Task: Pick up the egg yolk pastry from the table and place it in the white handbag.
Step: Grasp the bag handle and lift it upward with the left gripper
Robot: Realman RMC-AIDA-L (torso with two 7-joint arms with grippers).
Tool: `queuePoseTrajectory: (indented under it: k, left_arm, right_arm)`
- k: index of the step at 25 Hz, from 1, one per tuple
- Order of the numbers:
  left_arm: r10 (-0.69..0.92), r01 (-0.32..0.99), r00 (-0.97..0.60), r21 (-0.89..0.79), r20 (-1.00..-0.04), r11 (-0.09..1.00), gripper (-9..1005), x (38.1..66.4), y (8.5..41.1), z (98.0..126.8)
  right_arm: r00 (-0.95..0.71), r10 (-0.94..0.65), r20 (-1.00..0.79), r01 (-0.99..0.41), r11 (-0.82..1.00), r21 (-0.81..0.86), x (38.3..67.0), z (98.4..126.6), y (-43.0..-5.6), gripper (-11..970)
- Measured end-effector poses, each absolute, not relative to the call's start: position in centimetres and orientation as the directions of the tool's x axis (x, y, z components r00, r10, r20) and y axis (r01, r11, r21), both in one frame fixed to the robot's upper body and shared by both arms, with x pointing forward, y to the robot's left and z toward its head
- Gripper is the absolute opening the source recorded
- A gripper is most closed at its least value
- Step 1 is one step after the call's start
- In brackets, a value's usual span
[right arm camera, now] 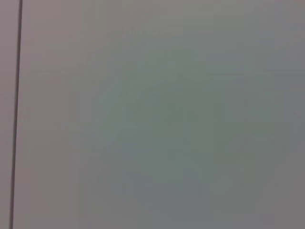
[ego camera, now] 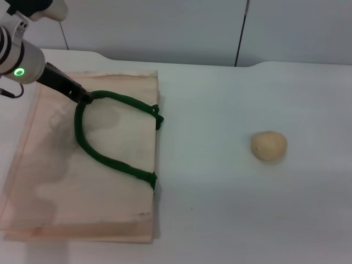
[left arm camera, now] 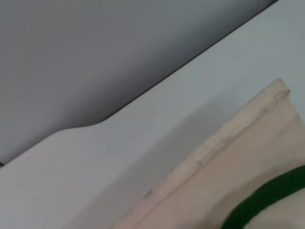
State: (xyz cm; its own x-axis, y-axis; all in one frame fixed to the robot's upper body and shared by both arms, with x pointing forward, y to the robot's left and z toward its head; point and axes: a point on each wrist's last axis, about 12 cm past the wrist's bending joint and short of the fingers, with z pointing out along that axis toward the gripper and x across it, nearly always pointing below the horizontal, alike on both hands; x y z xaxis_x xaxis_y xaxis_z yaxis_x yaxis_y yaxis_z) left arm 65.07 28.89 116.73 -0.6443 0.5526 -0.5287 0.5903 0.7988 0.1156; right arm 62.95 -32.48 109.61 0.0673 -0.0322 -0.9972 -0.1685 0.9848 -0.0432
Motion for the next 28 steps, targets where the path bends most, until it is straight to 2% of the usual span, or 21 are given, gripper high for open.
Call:
queuePoseTrajectory:
  k: [28]
  left_arm:
    - [0.556,0.610,-0.623,0.104,-0.551,0.786,359,65.6,27.4,115.2]
  right_arm:
    - [0.090,-0.023,-0.996,-0.186,0.982,-0.040,62.9,109.9,-32.2,791]
